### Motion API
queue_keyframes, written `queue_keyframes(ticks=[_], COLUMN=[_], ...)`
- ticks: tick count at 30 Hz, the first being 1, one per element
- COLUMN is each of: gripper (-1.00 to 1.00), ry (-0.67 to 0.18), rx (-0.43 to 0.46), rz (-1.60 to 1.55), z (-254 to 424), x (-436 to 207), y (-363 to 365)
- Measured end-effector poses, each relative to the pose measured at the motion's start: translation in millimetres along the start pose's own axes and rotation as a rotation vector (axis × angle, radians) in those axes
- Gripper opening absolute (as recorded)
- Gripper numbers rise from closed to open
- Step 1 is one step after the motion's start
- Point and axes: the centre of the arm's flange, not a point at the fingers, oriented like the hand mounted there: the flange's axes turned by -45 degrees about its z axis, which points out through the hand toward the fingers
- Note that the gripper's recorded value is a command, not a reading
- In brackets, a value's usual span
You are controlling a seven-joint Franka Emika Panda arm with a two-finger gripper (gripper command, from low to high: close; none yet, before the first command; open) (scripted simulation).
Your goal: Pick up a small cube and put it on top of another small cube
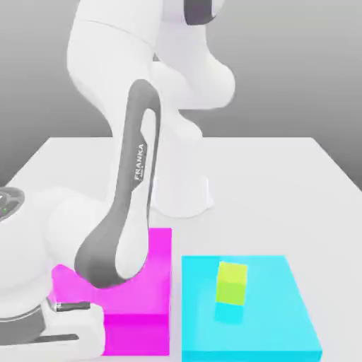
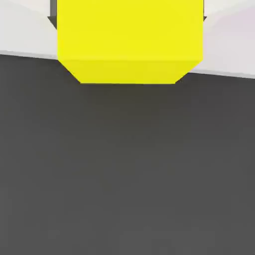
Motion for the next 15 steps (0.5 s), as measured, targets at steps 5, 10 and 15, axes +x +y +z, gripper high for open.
queue_keyframes(ticks=[5,10,15], gripper=[-1.0,-1.0,-1.0], ry=[-0.027,-0.081,-0.072], rx=[-0.003,-0.048,-0.058], rz=[-0.04,0.033,0.257], z=[-58,-92,-113], x=[14,-17,-116], y=[-22,-6,63])
